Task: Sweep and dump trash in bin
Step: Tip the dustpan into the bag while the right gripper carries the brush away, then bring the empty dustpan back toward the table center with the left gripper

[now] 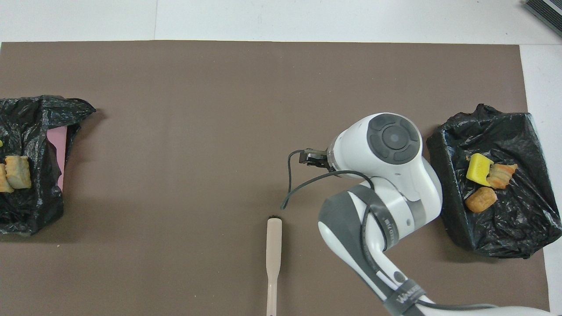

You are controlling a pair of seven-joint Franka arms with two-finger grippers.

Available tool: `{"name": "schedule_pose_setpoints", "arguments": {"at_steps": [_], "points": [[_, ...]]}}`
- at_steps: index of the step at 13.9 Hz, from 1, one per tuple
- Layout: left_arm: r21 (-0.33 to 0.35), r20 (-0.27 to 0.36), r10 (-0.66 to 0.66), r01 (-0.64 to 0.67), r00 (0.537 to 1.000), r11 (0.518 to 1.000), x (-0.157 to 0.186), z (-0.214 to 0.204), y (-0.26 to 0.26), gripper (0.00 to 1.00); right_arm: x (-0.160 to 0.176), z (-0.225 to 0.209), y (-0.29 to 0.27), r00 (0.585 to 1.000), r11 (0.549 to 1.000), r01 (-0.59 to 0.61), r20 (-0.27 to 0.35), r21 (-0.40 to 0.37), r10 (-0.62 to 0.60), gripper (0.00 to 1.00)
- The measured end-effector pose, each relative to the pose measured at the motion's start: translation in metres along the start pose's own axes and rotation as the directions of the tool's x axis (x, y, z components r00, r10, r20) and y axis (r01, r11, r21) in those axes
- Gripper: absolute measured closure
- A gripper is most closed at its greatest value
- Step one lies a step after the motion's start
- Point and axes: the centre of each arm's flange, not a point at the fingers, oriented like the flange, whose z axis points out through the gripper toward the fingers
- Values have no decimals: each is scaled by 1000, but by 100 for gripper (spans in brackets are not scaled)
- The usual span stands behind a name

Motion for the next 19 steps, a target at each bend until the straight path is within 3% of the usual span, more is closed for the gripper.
{"name": "schedule_pose_setpoints", "arguments": {"at_steps": [4,8,12,15,19], "points": [[25,116,6,-9,993,1000,1,-34,13,68,19,-59,42,1000,998,2,-13,-57,-2,0],[49,136,-9,2,991,999,-8,-56,23,68,26,-131,84,1000,996,17,-4,-88,-18,0],[53,131,-64,57,989,997,6,-90,26,68,19,-179,102,1000,994,13,29,-108,-10,0],[44,35,-163,161,986,986,25,-97,25,68,19,-192,105,1000,994,6,27,-108,-3,0],[-64,-157,-359,353,920,933,54,-100,27,68,18,-202,104,1000,995,5,9,-103,-5,0]]}}
